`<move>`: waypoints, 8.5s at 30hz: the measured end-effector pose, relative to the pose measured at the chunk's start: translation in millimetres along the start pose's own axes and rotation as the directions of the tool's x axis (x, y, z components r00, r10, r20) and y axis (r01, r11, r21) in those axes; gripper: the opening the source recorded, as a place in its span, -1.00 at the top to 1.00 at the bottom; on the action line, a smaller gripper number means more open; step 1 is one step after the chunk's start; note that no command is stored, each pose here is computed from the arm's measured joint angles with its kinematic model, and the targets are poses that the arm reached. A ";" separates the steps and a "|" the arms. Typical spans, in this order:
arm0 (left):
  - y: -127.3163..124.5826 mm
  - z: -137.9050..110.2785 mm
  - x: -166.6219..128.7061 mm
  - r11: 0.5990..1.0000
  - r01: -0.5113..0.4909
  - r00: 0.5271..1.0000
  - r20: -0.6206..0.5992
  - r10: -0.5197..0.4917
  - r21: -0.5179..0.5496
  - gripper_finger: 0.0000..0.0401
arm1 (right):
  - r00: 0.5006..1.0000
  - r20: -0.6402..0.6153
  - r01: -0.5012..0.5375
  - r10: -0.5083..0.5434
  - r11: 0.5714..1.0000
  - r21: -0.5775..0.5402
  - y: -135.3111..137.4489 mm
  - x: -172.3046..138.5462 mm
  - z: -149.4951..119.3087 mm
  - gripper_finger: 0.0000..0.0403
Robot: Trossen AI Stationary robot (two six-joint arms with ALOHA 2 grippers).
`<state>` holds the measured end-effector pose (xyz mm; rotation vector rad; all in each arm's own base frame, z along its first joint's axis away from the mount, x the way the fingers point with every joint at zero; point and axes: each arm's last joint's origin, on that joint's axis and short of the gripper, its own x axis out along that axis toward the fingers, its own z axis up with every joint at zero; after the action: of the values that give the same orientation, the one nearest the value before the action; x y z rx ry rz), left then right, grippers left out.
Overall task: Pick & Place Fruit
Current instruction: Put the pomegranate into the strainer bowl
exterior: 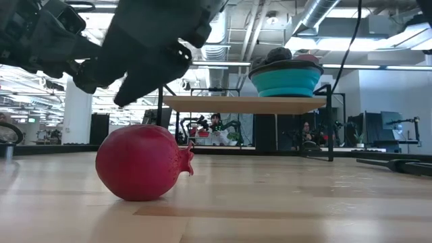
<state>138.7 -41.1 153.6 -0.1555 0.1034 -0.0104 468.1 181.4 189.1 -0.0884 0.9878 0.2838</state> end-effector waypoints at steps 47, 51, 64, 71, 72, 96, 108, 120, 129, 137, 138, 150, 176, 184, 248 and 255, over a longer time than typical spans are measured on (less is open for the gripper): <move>0.4 -0.7 0.0 1.000 -0.011 1.000 -0.006 0.010 -0.020 -0.48 | 0.984 0.064 -0.172 0.167 0.982 0.079 34.9 14.4 -58.0 -0.40; 0.4 -0.7 0.0 1.000 -0.011 1.000 -0.006 0.010 -0.025 -0.48 | 0.987 0.035 -0.159 0.156 0.980 0.123 32.0 25.4 -64.1 -0.40; 0.4 -0.7 0.0 0.999 -0.011 1.000 -0.006 0.011 -0.049 -0.48 | 0.995 -0.076 -0.048 0.060 0.986 0.160 38.9 23.1 -76.6 -0.40; 0.4 -0.7 0.0 0.999 -0.012 1.000 -0.006 0.012 -0.048 -0.48 | 0.995 -0.089 -0.015 0.036 0.974 0.226 42.4 20.3 -78.3 -0.39; 0.4 -0.7 0.0 0.999 -0.012 1.000 -0.006 0.012 -0.048 -0.48 | 0.995 -0.094 -0.011 0.034 0.971 0.239 43.1 20.0 -78.8 -0.39; -6.9 5.1 -1.2 0.990 0.139 0.989 0.039 -0.141 0.036 -0.48 | 0.837 0.543 -0.210 -0.058 0.884 0.418 13.5 -21.6 -111.3 -0.11; -36.8 14.8 17.1 0.930 0.288 0.955 0.009 -0.298 0.230 -0.48 | 0.684 0.726 -0.317 -0.067 0.869 0.379 -25.6 -32.1 -108.6 0.12; -40.7 -9.0 37.8 0.955 0.264 0.960 -0.134 -0.247 0.137 -0.48 | 0.804 0.518 -0.445 0.293 0.873 0.198 37.3 -32.3 -68.0 0.25; -40.7 -7.6 38.2 0.960 0.249 0.965 -0.115 -0.236 0.125 -0.48 | 0.933 0.241 -0.287 0.268 0.957 0.045 49.6 -56.7 -35.5 -0.24; -40.8 -6.8 38.3 0.962 0.248 0.966 -0.106 -0.236 0.112 -0.48 | 0.959 0.116 -0.198 0.260 0.901 -0.386 60.0 -28.4 -24.8 -0.59; -40.8 -6.6 38.3 0.964 0.246 0.966 -0.104 -0.235 0.104 -0.48 | 0.962 0.090 -0.195 0.256 0.881 -0.431 60.9 -25.2 -22.9 -0.59; -40.3 -6.4 38.3 0.969 0.230 0.970 -0.099 -0.221 0.094 -0.48 | 0.951 -0.116 -0.285 0.288 0.662 -0.693 71.0 28.7 -18.0 -0.54; -40.5 -6.2 38.2 0.974 0.226 0.970 -0.096 -0.224 0.010 -0.48 | 0.944 -0.050 -0.276 0.327 0.694 -0.665 72.4 40.0 -22.2 -0.22; -40.5 -6.2 38.2 0.974 0.226 0.970 -0.096 -0.224 0.009 -0.48 | 0.944 -0.088 -0.297 0.319 0.700 -0.650 71.4 39.3 -25.7 0.06; -40.4 -6.4 38.2 0.975 0.223 0.970 -0.098 -0.223 -0.003 -0.48 | 0.814 -0.581 0.081 -0.008 0.992 0.100 -8.3 -4.1 -49.3 -0.34; -40.3 -6.8 38.2 0.975 0.223 0.970 -0.102 -0.222 -0.002 -0.48 | 0.822 -0.569 0.130 -0.013 0.978 0.166 -10.3 -1.0 -50.0 -0.34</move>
<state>175.9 -82.7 149.2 -0.1570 0.1869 -0.2430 429.9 161.2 161.9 -0.0267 1.6015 0.0825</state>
